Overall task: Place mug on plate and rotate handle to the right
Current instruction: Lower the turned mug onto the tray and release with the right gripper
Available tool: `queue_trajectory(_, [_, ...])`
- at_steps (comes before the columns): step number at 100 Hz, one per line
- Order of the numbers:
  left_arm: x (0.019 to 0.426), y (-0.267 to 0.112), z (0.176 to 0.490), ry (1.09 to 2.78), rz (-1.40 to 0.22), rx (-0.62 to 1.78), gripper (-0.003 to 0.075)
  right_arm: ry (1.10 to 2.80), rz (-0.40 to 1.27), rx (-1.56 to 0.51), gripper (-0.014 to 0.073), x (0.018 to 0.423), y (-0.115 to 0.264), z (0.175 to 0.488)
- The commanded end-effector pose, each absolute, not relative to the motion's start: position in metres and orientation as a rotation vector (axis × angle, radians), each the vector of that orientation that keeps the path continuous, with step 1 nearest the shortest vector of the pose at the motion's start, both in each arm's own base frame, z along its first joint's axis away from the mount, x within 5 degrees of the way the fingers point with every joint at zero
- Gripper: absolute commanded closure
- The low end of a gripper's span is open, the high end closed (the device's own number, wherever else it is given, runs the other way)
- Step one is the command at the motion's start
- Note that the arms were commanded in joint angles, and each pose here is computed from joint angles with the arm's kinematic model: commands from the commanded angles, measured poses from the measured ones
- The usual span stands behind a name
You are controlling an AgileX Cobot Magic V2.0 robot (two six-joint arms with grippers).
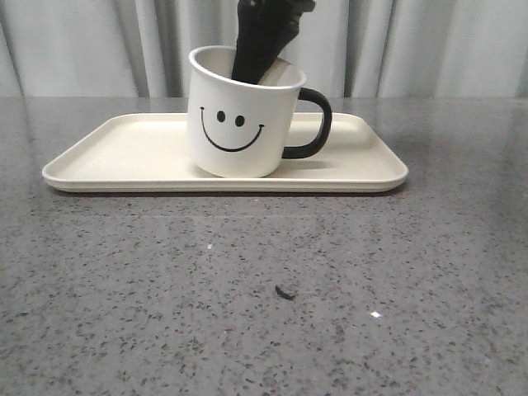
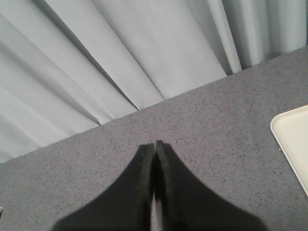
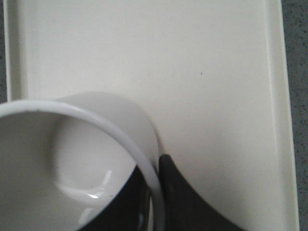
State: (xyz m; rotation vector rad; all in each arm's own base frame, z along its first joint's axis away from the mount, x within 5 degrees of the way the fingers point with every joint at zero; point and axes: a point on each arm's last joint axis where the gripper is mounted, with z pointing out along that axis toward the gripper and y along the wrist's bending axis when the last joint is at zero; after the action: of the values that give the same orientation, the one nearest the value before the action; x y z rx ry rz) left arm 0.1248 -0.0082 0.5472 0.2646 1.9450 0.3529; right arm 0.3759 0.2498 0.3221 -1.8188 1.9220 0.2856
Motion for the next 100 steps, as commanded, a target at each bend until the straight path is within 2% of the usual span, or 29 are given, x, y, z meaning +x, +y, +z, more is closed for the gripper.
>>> queue_trajectory(1, [0.1218,-0.0062,0.5547,1.893,0.354,0.251,0.0739,1.878,0.312,-1.855,0.0689,0.3568,0.2434,0.3527])
queue_trajectory(66, [0.1218,-0.0062,0.5547,1.893,0.354,0.251,0.0739,1.871,0.322,-1.859,0.0687,0.3550,0.2459,0.3529])
queue_trajectory(88, [0.1218,-0.0062,0.5547,1.893,0.354,0.251,0.0739,1.862,0.326,-1.869,0.0561,0.3526,0.2494,0.3529])
queue_trajectory(100, [0.1218,-0.0062,0.5547,1.893,0.354,0.251,0.0739,1.860,0.327,-1.871,0.0524,0.3520,0.2502,0.3529])
